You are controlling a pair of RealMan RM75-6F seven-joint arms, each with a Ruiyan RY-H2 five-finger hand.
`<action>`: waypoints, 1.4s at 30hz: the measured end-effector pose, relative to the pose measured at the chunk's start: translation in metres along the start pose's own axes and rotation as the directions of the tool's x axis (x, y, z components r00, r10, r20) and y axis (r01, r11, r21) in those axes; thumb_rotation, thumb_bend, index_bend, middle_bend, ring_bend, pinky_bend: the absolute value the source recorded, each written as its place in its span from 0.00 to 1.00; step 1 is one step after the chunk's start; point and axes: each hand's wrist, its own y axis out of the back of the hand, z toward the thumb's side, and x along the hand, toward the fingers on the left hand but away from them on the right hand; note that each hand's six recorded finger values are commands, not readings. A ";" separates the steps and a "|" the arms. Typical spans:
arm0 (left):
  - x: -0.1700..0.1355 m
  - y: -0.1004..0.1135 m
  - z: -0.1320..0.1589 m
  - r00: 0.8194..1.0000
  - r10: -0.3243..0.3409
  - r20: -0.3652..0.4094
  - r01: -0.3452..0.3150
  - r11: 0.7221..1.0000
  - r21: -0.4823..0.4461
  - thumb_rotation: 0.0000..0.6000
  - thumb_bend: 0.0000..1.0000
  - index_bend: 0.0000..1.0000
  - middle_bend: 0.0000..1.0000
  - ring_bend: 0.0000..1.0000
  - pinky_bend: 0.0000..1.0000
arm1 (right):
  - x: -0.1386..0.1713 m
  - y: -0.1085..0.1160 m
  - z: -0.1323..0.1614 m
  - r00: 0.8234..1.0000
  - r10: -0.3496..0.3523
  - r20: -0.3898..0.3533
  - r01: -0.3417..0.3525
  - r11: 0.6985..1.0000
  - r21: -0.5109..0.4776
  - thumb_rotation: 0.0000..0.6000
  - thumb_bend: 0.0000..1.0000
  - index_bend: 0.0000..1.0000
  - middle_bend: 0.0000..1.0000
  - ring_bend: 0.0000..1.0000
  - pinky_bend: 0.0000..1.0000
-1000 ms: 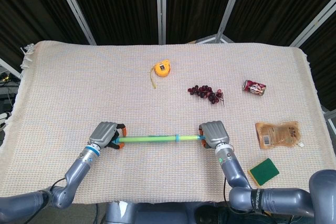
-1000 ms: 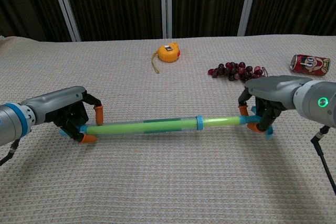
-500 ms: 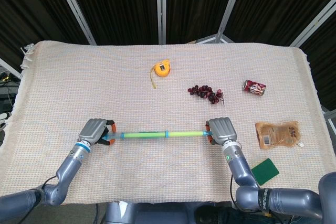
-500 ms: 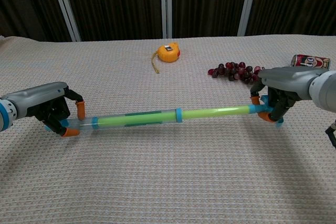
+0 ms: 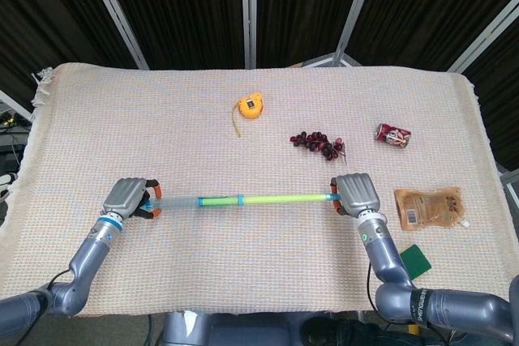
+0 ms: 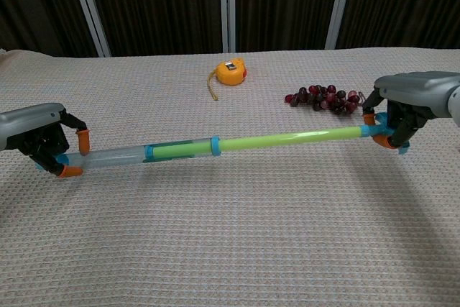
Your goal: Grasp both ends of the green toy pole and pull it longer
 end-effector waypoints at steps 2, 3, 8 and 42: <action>-0.001 0.004 -0.007 1.000 0.005 -0.014 -0.005 1.000 0.001 1.00 0.51 0.84 0.96 0.87 1.00 | -0.001 0.003 -0.006 1.000 -0.008 0.010 0.008 1.000 -0.001 1.00 0.53 0.70 1.00 1.00 1.00; -0.002 0.005 -0.009 1.000 0.006 -0.019 -0.006 1.000 0.002 1.00 0.51 0.84 0.96 0.87 1.00 | -0.001 0.005 -0.009 1.000 -0.011 0.014 0.011 1.000 -0.004 1.00 0.53 0.70 1.00 1.00 1.00; -0.005 0.010 -0.018 0.999 0.009 -0.036 -0.009 1.000 0.001 1.00 0.51 0.84 0.96 0.87 1.00 | -0.003 0.011 -0.020 0.999 -0.023 0.035 0.024 1.000 -0.013 1.00 0.53 0.70 1.00 1.00 1.00; -0.012 0.019 -0.039 0.998 0.032 -0.056 -0.033 0.999 -0.009 1.00 0.29 0.00 0.94 0.87 1.00 | -0.004 0.012 -0.052 1.000 0.013 0.017 -0.012 0.999 -0.038 1.00 0.00 0.00 1.00 1.00 1.00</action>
